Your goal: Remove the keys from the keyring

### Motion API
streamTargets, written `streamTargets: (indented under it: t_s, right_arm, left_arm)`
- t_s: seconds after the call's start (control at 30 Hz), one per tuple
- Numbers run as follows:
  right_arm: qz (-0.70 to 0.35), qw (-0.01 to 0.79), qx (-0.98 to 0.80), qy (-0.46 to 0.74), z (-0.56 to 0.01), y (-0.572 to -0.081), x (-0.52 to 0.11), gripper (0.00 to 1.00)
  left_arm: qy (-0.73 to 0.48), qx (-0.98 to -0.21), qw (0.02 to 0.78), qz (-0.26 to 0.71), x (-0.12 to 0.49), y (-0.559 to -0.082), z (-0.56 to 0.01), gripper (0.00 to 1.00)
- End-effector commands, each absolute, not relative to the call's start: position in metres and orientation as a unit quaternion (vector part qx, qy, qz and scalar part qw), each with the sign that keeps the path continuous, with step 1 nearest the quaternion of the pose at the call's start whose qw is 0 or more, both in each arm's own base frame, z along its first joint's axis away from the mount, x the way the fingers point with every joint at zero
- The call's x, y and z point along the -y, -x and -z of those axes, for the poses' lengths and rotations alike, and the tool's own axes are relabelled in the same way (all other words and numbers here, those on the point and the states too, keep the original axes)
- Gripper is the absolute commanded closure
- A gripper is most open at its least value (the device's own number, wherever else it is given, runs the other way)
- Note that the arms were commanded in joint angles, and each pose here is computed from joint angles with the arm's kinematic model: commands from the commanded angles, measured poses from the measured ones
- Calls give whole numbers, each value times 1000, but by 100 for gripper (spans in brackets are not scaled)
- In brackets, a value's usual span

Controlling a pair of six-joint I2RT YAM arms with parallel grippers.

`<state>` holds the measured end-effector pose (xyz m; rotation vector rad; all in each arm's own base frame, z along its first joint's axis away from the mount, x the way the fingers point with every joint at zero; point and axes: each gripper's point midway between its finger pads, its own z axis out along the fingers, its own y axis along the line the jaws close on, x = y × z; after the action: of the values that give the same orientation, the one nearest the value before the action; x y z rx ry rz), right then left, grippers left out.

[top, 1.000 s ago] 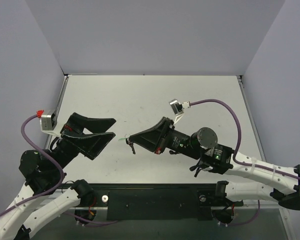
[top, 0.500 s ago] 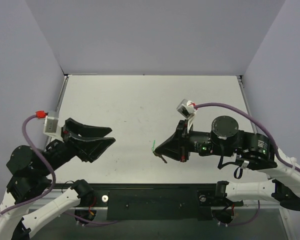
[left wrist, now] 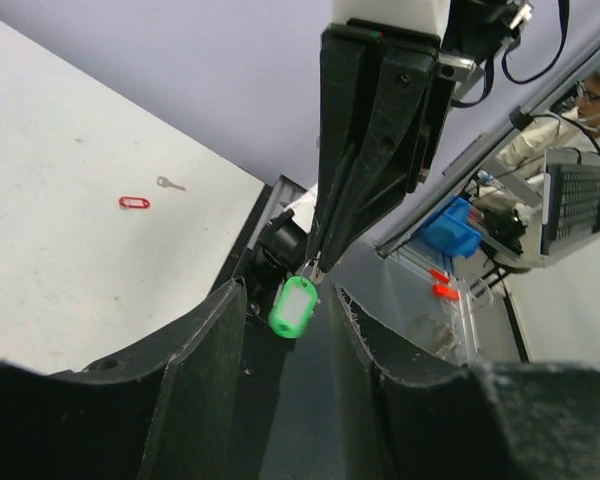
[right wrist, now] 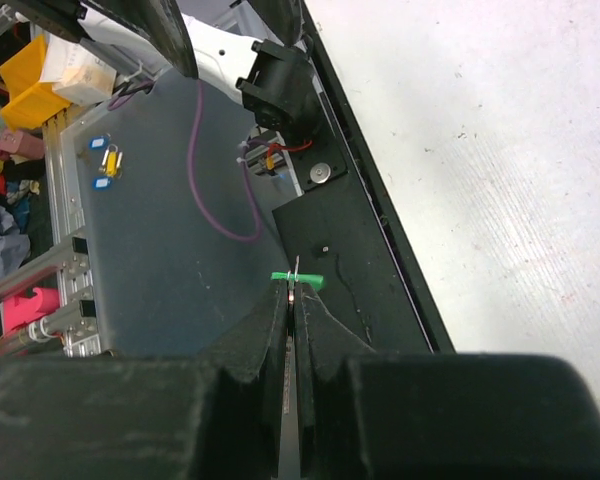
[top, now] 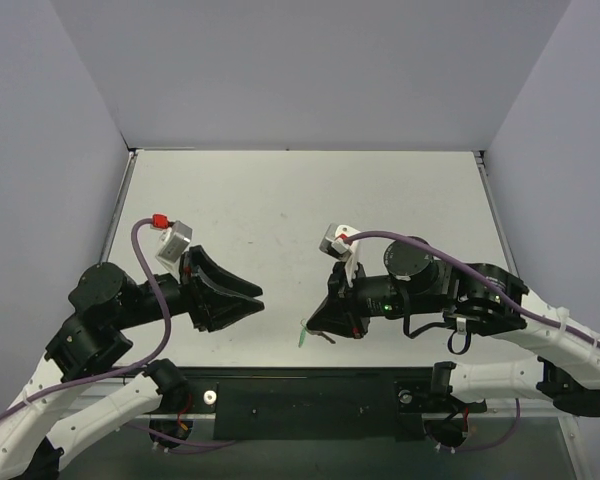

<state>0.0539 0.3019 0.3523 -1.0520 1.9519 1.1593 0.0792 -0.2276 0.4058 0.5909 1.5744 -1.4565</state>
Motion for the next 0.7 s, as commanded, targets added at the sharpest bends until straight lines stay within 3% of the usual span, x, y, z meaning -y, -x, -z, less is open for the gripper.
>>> streamTargets:
  t_s: [0.0,0.67]
  right_arm:
    - [-471,324,-705,420,-367,-43,-304,100]
    - [-502,330,-671,434,-393,-34,-306,100]
  left_arm:
    - [-280,-596,420,625,235,-60,-417,51]
    - [-319,-595,347,651,276,-51,-404,58]
